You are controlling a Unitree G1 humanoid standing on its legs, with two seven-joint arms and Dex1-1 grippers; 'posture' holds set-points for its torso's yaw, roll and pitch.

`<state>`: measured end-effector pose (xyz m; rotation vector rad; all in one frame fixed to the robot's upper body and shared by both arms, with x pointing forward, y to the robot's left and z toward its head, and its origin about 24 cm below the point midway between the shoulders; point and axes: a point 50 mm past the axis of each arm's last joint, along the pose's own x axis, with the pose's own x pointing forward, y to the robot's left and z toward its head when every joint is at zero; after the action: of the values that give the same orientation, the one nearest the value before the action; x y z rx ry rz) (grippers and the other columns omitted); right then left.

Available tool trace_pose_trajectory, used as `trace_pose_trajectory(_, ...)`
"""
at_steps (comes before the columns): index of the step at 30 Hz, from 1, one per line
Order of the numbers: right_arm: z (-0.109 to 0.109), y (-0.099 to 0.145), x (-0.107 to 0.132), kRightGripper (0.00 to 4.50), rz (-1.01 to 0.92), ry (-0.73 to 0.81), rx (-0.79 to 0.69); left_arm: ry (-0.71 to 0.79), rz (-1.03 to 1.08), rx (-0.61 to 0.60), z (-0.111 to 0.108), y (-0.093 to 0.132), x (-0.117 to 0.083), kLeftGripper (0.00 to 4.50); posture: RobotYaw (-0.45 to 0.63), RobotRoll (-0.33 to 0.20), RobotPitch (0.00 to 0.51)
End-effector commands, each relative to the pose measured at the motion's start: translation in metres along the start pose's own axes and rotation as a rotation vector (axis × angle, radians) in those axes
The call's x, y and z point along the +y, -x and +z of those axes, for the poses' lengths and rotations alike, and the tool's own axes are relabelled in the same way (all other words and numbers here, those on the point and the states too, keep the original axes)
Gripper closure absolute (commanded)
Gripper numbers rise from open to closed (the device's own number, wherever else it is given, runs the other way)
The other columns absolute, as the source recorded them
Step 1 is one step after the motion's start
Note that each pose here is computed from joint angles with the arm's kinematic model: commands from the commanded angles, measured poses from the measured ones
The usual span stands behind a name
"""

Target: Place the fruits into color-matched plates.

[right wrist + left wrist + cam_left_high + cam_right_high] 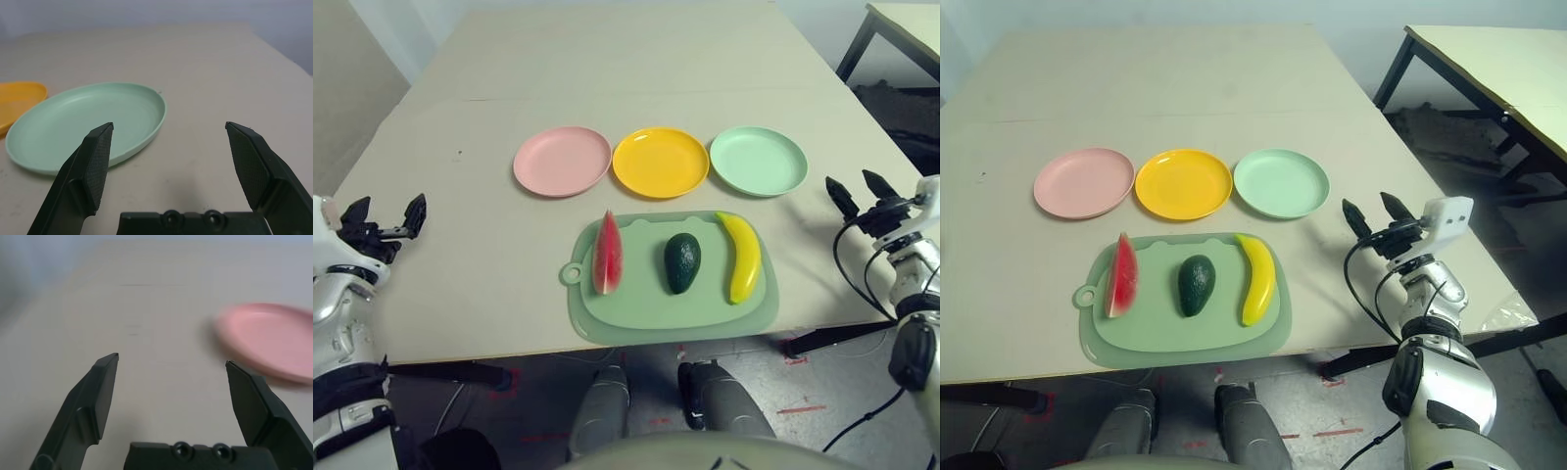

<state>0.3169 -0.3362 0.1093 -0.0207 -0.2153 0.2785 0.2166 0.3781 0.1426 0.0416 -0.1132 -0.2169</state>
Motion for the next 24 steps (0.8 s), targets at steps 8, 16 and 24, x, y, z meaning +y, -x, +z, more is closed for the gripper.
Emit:
trace_pose_trajectory(8, 0.104, -0.046, 0.004, 0.0, 0.446, 0.635, 0.125, 0.021, -0.637, 0.111, 0.057, 0.017, -0.042, 0.03, -0.09, 0.0, 0.133)
trace_pose_trajectory(16, 0.136, -0.085, 0.079, 0.0, 1.164, 1.055, 0.208, -0.028, -0.779, 0.238, 0.053, 0.017, -0.057, 0.03, -0.15, 0.0, 0.127)
trace_pose_trajectory(24, 0.143, -0.094, 0.123, 0.0, 1.485, 1.42, 0.199, -0.076, -0.812, 0.31, 0.054, 0.023, -0.049, 0.03, -0.11, 0.0, 0.131)
